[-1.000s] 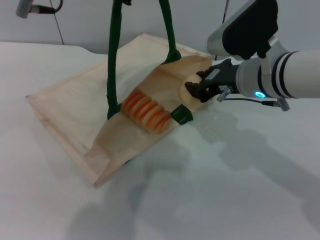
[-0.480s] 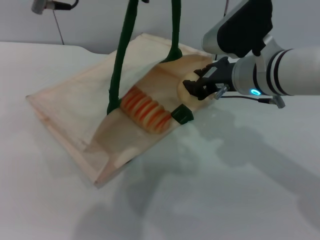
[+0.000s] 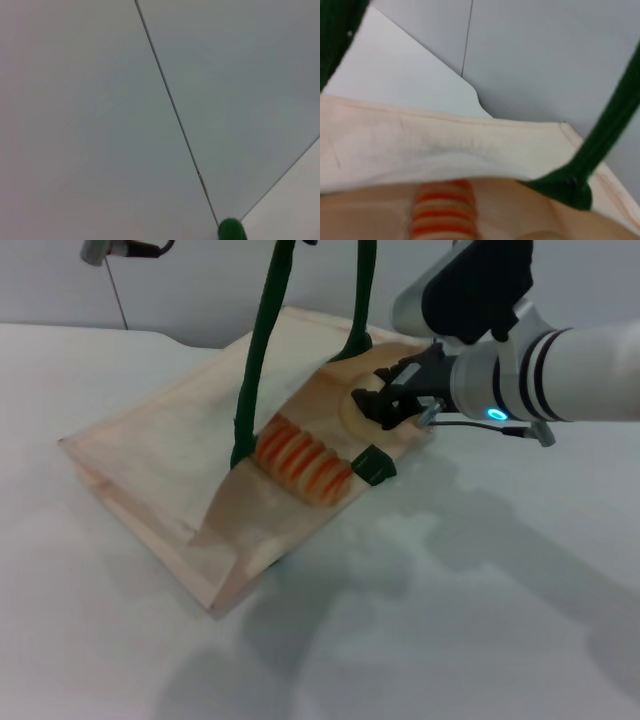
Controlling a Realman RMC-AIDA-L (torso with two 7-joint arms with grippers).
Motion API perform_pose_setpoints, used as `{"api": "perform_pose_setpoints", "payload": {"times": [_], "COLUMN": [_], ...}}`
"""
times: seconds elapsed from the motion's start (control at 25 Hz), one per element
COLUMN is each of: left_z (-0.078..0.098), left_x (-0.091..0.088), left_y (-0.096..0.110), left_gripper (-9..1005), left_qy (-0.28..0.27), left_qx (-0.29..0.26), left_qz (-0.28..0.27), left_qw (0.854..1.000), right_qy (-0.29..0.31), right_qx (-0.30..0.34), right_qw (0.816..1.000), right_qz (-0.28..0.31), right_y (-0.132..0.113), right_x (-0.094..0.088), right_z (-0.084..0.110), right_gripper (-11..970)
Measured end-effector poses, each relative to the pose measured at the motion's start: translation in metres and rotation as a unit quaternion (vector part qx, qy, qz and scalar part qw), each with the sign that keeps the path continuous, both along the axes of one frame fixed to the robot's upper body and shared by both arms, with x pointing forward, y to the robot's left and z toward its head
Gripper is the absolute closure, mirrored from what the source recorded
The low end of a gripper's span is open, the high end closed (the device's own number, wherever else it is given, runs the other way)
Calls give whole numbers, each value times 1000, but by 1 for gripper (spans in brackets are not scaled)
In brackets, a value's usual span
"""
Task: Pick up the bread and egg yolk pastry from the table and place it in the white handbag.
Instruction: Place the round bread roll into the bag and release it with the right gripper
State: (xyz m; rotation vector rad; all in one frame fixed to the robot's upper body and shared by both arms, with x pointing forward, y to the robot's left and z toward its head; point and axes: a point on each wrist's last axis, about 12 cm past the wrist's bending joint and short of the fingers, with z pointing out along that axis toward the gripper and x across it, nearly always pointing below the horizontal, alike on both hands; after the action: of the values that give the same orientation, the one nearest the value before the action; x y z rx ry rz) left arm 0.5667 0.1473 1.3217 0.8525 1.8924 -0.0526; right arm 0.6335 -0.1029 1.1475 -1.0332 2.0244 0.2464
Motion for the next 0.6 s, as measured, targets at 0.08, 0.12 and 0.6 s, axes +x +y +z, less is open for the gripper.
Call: {"api": "perform_pose_setpoints", "payload": {"times": [0.08,0.12,0.6], "left_z": [0,0,1], "left_x": [0,0,-1], "left_y": [0,0,-3], "left_gripper": [875,875,875], "left_qy": [0,0,1], "left_qx": [0,0,-3], "left_qz": [0,0,-7], "left_qw": [1000,1000,1000], "right_qy": [-3,-5,-8], "right_qx": [0,0,2], "right_qw": [1000,1000,1000], "right_qz": [3,5,13], "right_y": [3,4,19], "right_x": [1,1,8], "right_z": [1,2,-2], "right_gripper": [631,632,636]}}
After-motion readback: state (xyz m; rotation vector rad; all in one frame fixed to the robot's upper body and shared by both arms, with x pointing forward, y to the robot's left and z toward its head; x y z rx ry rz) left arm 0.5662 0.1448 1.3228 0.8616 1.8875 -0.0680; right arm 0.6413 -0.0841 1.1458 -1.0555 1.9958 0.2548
